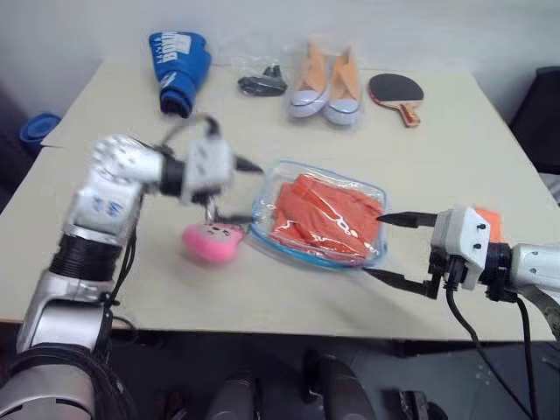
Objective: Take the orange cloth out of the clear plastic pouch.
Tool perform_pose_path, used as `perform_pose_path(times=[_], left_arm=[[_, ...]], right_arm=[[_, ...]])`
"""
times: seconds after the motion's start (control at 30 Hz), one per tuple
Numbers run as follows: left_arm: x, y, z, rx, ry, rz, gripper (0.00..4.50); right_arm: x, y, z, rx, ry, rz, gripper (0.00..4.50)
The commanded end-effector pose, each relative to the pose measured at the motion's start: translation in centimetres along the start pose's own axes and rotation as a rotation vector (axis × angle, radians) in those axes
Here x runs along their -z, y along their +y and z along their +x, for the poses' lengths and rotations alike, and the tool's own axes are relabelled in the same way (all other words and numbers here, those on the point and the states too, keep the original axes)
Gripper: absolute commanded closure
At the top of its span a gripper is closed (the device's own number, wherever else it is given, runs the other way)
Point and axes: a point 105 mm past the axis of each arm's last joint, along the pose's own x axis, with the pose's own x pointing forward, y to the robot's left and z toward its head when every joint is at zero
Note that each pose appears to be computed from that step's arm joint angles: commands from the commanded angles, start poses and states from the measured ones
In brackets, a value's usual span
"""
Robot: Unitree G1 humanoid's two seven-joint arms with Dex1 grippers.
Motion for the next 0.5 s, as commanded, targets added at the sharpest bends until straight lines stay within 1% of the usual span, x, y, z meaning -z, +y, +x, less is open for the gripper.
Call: perform_pose_path(times=[0.03,0.2,0.37,0.47,0.5], left_arm=[[1.1,0.3,-0.1,0.013,0.08,0.174,0.04],[1.5,0.7,0.9,-0.003,0.063,0.218,0.04],[1.0,1.1,2.2,-0.073,-0.011,0.179,0.04],[1.4,0.8,2.5,-0.07,-0.006,0.187,0.04],[1.4,0.9,2.5,-0.079,-0.012,0.176,0.21]], right_arm=[[-1.6,0.8,-0.3,-0.006,-0.035,-0.005,0.0],[-1.5,1.8,-0.4,0.005,-0.03,0.031,0.0],[-1.3,2.3,-0.1,0.03,-0.032,0.05,0.0],[-1.0,2.4,0.0,0.036,-0.023,0.05,0.0],[-0.9,2.4,0.0,0.038,-0.018,0.05,0.0]])
